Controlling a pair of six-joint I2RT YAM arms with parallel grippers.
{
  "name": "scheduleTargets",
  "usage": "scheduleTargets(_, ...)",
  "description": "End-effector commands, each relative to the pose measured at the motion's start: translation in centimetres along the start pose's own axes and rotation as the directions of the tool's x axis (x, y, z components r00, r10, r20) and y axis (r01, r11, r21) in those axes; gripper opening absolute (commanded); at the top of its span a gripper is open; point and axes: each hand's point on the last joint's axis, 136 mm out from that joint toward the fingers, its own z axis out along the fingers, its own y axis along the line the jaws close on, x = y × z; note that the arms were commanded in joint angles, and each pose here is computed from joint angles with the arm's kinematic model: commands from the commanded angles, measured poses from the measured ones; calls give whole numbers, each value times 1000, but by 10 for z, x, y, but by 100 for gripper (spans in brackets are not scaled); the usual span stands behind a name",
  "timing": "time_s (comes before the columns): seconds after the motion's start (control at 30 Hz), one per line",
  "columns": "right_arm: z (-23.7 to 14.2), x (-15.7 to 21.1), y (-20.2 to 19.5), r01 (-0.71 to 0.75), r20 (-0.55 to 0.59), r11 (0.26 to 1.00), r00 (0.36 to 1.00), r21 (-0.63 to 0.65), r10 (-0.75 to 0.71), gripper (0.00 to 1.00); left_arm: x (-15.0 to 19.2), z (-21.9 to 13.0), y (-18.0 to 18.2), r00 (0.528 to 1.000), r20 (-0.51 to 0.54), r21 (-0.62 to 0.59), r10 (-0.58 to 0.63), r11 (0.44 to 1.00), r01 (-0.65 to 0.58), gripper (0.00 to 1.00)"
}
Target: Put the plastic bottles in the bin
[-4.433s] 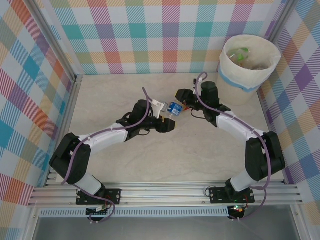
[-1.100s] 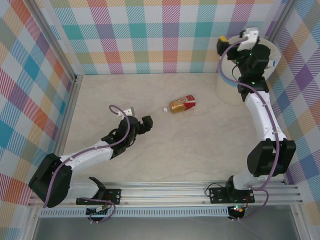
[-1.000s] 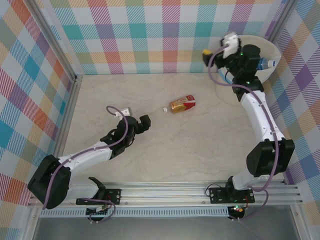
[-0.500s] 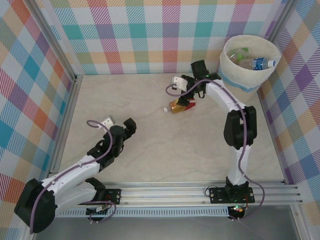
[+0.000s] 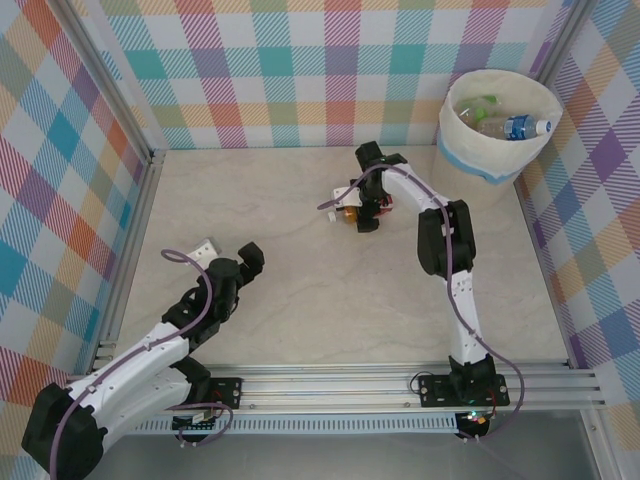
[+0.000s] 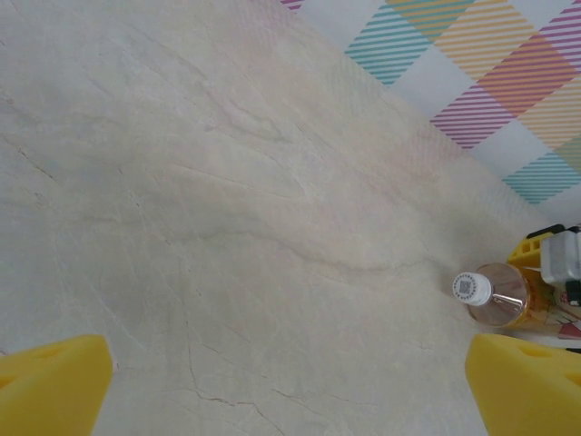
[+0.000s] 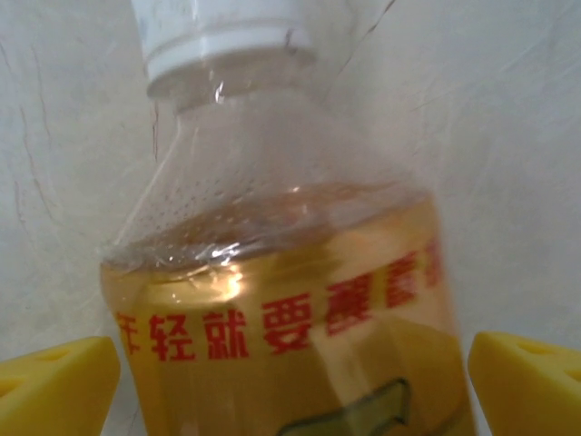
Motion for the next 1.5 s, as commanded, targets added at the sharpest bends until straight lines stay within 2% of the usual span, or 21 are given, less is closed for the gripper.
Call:
scheduleTargets(0.0, 3, 2, 4, 41, -39, 999, 998, -29, -42, 98, 3, 0, 8, 1000, -12, -16, 20, 1000, -20, 100)
scheduleTargets(0.17, -15, -11, -1, -43, 18, 999, 999, -2, 43, 92, 4, 2, 8, 999, -18, -16, 33, 999, -33, 100)
scheduleTargets(0.2, -18, -13, -3, -48, 27, 999, 999, 10, 47, 84, 5, 3, 8, 999, -18, -16, 32, 999, -32, 100)
scheduleTargets(0.27, -27, -17, -7, -43, 51, 998, 998, 53, 40, 63, 5, 5, 6, 999, -18, -14, 31, 999, -31, 100)
scheduleTargets(0.3, -32, -20, -10, -39, 67, 996, 997, 79, 34, 58, 5, 6, 4, 999, -19, -10, 31, 999, -32, 100)
scheduleTargets(0.47, -84, -48, -25, -70, 219, 973, 976, 222, 21, 59, 7, 13, -3, 998, -38, -2, 45, 999, -45, 100)
scheduleTargets(0.53, -108, -58, -27, -100, 273, 965, 961, 244, 31, 55, 7, 16, -4, 998, -41, -5, 51, 999, -51, 100)
scheduleTargets(0.67, -172, -76, -31, -226, 424, 943, 899, 244, 106, 48, 9, 23, -5, 997, -51, -19, 53, 998, -54, 100)
scheduleTargets(0.83, -239, -84, -34, -298, 554, 870, 832, 393, 34, 45, 9, 30, -12, 997, -64, -23, 44, 999, -46, 100)
scheduleTargets(0.93, -283, -77, -44, -418, 625, 783, 779, 461, 48, 48, 9, 34, -17, 997, -73, -16, 35, 999, -36, 100)
scheduleTargets(1.07, -343, -45, -65, -633, 718, 573, 688, 521, 107, 51, 12, 37, -22, 995, -98, -7, 34, 999, -35, 100)
scheduleTargets(1.2, -406, -1, -74, -837, 866, 359, 483, 412, 132, 50, 14, 38, -23, 993, -110, -7, 33, 999, -34, 100)
scheduleTargets(1.27, -429, 20, -76, -890, 903, 264, 413, 371, 124, 50, 14, 38, -23, 993, -111, -8, 29, 1000, -30, 100)
scheduleTargets(1.47, -465, 85, -89, -949, 939, -4, 312, 316, 145, 51, 15, 37, -19, 994, -111, -17, 22, 1000, -24, 100)
